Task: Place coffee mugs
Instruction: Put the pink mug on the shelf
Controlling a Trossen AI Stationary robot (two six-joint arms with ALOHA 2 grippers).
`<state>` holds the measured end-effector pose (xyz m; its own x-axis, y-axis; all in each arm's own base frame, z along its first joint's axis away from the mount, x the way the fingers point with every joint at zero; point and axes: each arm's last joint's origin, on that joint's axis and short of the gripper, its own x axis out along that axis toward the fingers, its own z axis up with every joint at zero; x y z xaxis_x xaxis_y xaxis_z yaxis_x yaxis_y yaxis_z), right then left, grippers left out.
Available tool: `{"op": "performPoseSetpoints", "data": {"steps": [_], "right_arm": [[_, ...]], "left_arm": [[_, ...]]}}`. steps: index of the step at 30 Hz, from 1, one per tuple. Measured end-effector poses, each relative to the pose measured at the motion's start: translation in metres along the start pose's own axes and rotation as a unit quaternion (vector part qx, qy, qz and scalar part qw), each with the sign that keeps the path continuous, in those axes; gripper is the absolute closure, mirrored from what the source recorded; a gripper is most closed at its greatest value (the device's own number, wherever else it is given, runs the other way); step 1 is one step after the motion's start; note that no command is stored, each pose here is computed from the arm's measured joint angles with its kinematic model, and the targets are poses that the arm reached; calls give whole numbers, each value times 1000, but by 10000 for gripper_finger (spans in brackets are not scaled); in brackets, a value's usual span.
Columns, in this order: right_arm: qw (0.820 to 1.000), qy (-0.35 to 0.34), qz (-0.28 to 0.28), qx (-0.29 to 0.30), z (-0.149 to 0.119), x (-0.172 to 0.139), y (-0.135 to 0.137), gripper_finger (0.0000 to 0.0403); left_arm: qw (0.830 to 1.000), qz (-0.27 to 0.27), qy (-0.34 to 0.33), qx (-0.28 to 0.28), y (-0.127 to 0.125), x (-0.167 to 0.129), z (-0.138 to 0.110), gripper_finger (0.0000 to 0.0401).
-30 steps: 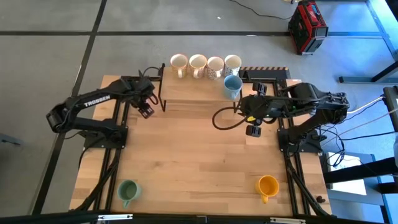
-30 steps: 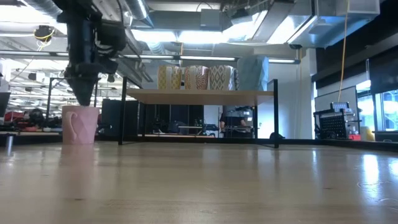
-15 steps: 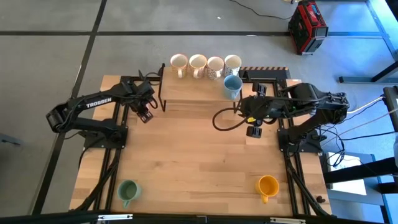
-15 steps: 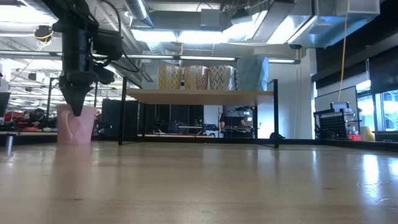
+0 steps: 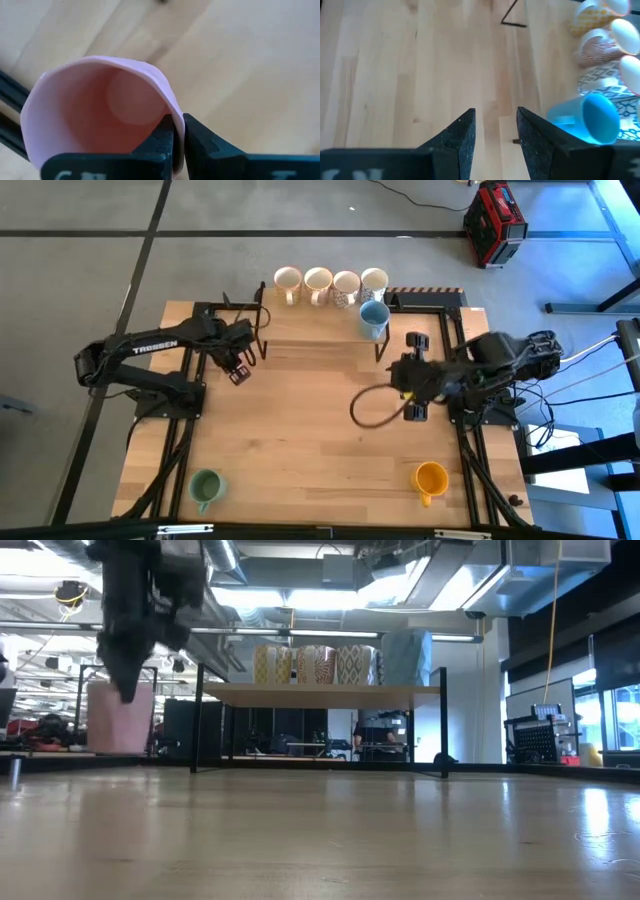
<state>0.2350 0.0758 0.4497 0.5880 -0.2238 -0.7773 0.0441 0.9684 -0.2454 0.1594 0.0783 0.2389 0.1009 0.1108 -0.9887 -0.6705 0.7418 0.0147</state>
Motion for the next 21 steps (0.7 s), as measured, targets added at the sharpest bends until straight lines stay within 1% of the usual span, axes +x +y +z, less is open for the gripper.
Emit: {"op": "performPoseSetpoints", "data": {"steps": [2, 6, 9, 11, 15, 18, 21], "right_arm": [[1000, 9, -2, -9, -6, 4, 6, 270], [1000, 0, 2, 2, -25, 9, 16, 270], [1000, -11, 18, 14, -43, 16, 26, 270], [999, -16, 31, 29, -56, 20, 32, 270], [996, -15, 65, 51, -79, 28, 45, 270], [995, -22, 80, 53, -89, 33, 55, 270], [995, -23, 84, 40, -97, 42, 65, 270]], "left_arm": [[1000, -14, -7, 6, -12, -11, 0, 386], [998, -55, -34, 17, -37, -32, -1, 386], [994, -92, -45, 35, -57, -49, -7, 386], [991, -113, -58, 38, -71, -61, -9, 385], [987, -136, -65, 55, -91, -79, -14, 384], [981, -157, -80, 79, -109, -89, -16, 383], [976, -167, -103, 94, -131, -91, -14, 383]]}}
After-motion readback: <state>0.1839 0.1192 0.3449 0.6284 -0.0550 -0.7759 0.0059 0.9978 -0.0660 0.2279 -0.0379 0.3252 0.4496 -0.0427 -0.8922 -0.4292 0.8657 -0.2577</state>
